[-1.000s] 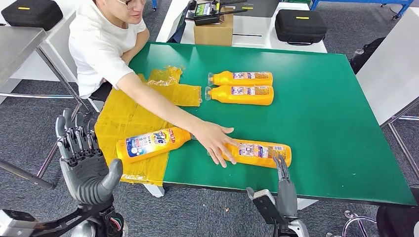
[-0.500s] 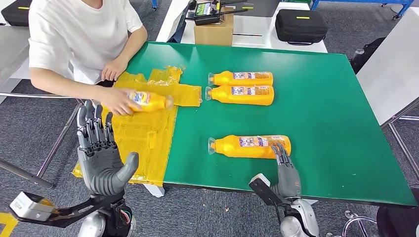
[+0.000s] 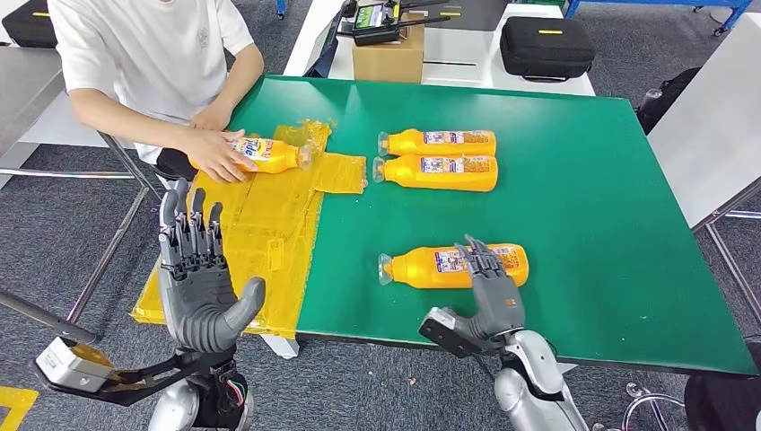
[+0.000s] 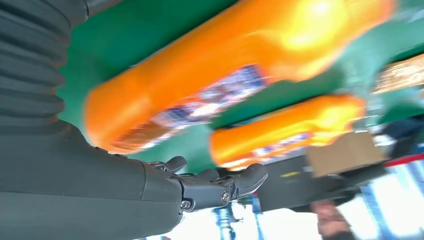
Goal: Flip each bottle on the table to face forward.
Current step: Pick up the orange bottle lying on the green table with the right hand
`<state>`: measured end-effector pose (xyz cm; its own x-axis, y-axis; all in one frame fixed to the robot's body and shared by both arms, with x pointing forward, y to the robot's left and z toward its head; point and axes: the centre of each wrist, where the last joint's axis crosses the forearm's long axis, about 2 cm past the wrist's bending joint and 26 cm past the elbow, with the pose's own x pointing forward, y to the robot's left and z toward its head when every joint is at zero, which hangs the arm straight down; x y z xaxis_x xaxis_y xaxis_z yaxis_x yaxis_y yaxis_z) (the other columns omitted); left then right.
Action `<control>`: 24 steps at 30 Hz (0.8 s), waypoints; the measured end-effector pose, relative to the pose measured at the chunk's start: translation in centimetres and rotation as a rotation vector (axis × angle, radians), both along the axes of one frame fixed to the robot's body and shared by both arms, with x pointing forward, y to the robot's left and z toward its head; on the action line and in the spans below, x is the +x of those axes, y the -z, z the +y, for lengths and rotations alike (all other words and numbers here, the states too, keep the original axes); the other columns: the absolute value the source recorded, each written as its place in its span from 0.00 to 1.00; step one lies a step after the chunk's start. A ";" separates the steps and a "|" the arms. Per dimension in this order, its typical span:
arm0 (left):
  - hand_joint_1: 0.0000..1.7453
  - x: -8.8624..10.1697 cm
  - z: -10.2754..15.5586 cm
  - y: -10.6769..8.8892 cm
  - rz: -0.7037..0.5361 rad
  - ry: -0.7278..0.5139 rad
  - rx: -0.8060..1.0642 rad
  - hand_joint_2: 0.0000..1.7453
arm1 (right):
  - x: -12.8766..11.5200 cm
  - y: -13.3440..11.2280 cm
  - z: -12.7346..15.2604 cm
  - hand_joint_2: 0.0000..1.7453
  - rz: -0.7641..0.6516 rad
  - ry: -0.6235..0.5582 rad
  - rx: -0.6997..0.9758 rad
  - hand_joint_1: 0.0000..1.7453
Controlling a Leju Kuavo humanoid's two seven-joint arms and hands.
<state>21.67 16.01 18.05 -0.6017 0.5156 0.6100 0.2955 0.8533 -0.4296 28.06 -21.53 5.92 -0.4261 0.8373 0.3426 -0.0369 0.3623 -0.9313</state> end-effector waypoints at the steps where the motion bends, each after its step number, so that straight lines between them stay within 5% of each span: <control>1: 0.00 0.0 0.0 0.0 -0.002 0.004 0.002 1.00 | -0.3 -0.3 0.7 1.00 0.000 -0.025 -0.001 0.00; 13: 0.00 -0.2 0.0 0.2 -0.005 0.015 0.019 1.00 | -3.5 -1.7 5.5 1.00 0.014 -0.219 -0.004 0.00; 24: 0.00 -0.3 -0.2 0.1 -0.007 0.040 0.021 1.00 | -1.3 -0.7 2.1 1.00 0.117 -0.037 -0.070 0.00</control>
<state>21.41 15.83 17.92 -0.5847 0.5264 0.6173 0.3327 0.8495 -0.4094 26.73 -19.39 6.57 -0.4180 0.8452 0.3332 -0.1591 0.2930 -0.9428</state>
